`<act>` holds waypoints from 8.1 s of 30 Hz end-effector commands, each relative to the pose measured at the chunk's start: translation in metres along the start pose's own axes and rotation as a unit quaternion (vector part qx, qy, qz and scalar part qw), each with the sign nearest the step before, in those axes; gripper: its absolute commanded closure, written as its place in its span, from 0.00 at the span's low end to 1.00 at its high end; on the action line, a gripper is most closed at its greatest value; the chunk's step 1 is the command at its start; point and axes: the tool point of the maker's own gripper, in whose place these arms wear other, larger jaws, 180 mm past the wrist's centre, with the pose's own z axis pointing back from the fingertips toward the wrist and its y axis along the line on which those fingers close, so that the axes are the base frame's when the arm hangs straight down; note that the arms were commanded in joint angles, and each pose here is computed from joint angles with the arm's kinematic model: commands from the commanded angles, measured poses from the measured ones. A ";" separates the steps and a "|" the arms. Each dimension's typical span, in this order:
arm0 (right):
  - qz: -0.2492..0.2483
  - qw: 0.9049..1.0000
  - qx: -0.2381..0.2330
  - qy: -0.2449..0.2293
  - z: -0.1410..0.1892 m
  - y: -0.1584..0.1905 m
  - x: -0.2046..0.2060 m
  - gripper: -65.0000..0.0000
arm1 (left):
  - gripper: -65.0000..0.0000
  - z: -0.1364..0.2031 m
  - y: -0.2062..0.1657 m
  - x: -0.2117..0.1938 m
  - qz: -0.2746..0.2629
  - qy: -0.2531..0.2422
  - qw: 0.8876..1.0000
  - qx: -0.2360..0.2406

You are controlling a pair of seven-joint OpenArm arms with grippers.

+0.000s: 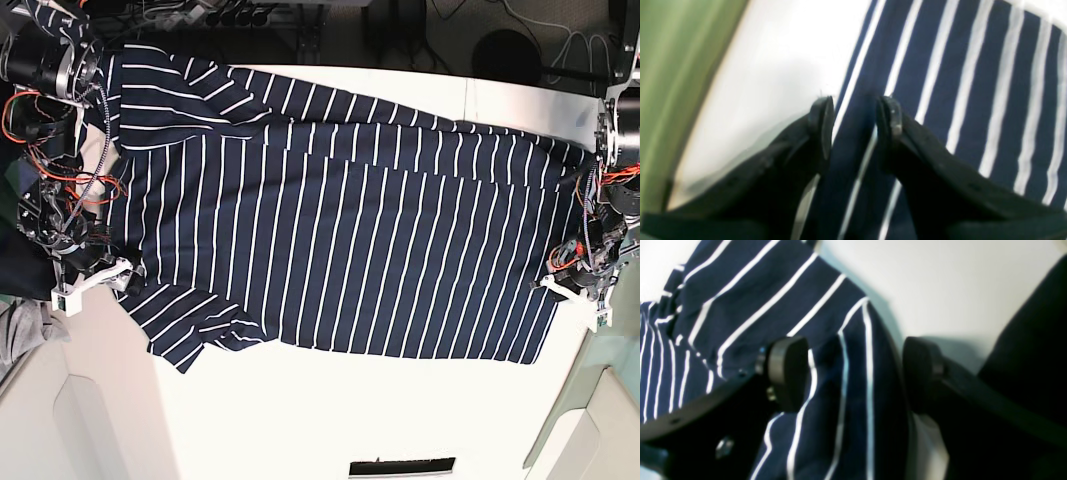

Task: Layout the t-shirt on the table in an organized manner, then fold the t-shirt properly
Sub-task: 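Fold the grasped shirt side over toward the middle with both grippers, then press the folded shirt flat and regrasp its edge with both grippers, then lift the shirt end with the left gripper and fold it toward the right gripper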

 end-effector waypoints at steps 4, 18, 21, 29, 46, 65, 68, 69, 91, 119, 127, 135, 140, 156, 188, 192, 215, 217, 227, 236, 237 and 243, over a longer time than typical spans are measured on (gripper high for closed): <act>-0.003 1.000 0.011 0.007 0.002 0.002 0.002 0.32 | 0.63 0.000 -0.004 0.027 0.002 -0.032 0.999 -0.006; -0.009 0.997 0.076 0.001 0.004 0.025 -0.001 0.33 | 0.94 -0.008 -0.051 0.011 -0.032 -0.017 0.999 -0.037; -0.006 0.997 0.077 -0.003 0.005 0.025 0.003 0.46 | 1.00 -0.006 -0.031 0.022 -0.034 -0.030 0.999 -0.004; 0.021 0.996 0.084 -0.038 0.011 0.032 0.032 1.00 | 1.00 0.011 -0.053 0.062 -0.077 -0.045 0.988 -0.123; 0.118 0.986 0.110 -0.037 0.096 0.057 -0.010 1.00 | 1.00 0.083 0.006 0.080 -0.052 0.013 0.974 -0.220; 0.082 0.989 0.090 -0.079 0.106 0.043 -0.008 0.46 | 0.63 0.082 -0.006 0.075 -0.035 -0.054 0.971 -0.231; 0.085 0.988 0.092 -0.096 0.100 0.046 0.013 0.46 | 0.63 0.074 -0.014 0.092 -0.051 -0.081 0.973 -0.212; 0.086 0.987 0.089 -0.097 0.097 0.046 0.018 0.46 | 0.63 0.068 -0.014 0.093 -0.058 -0.087 0.976 -0.191; -0.047 0.989 0.141 0.012 0.011 0.077 -0.029 0.46 | 0.84 0.007 -0.021 0.012 -0.081 -0.016 0.995 -0.061; 0.138 0.970 0.197 -0.027 0.159 0.132 -0.052 1.00 | 1.00 0.101 0.006 0.083 -0.169 -0.049 0.962 -0.210; 0.134 0.972 0.193 -0.019 0.206 0.129 -0.076 1.00 | 1.00 0.108 0.026 0.068 -0.147 0.027 0.968 -0.203; 0.116 0.975 0.188 0.022 0.218 0.123 -0.109 1.00 | 1.00 0.109 0.032 0.038 -0.149 0.063 0.966 -0.200; 0.118 0.976 0.171 0.064 0.215 0.111 -0.131 0.97 | 0.82 0.110 0.039 0.009 -0.151 0.095 0.964 -0.197; 0.105 0.978 0.181 -0.025 0.214 0.126 -0.081 0.45 | 0.70 0.110 0.060 0.066 -0.103 -0.048 0.982 -0.149; 0.017 0.979 0.173 0.107 0.131 0.123 -0.174 1.00 | 0.58 0.063 0.050 -0.013 -0.102 -0.012 0.993 -0.062; 0.017 0.979 0.173 0.107 0.131 0.123 -0.174 1.00 | 0.58 0.064 0.045 -0.023 -0.072 0.003 0.994 -0.085; 0.015 0.979 0.185 0.084 0.124 0.130 -0.155 1.00 | 1.00 0.080 0.013 -0.062 -0.058 0.038 0.980 -0.189; 0.016 0.979 0.186 0.082 0.123 0.130 -0.153 1.00 | 1.00 0.082 0.019 -0.041 -0.043 0.004 0.981 -0.188; 0.020 0.979 0.189 0.071 0.119 0.132 -0.142 1.00 | 1.00 0.132 -0.037 0.013 -0.157 -0.040 0.950 -0.266; 0.039 0.980 0.182 0.066 0.114 0.131 -0.133 1.00 | 1.00 0.227 -0.163 -0.011 -0.184 -0.111 0.884 -0.415; 0.042 0.980 0.180 0.068 0.113 0.131 -0.133 1.00 | 1.00 0.232 -0.172 -0.016 -0.175 -0.114 0.881 -0.424; 0.045 0.981 0.178 0.069 0.113 0.130 -0.134 1.00 | 1.00 0.242 -0.204 -0.043 -0.125 -0.105 0.877 -0.452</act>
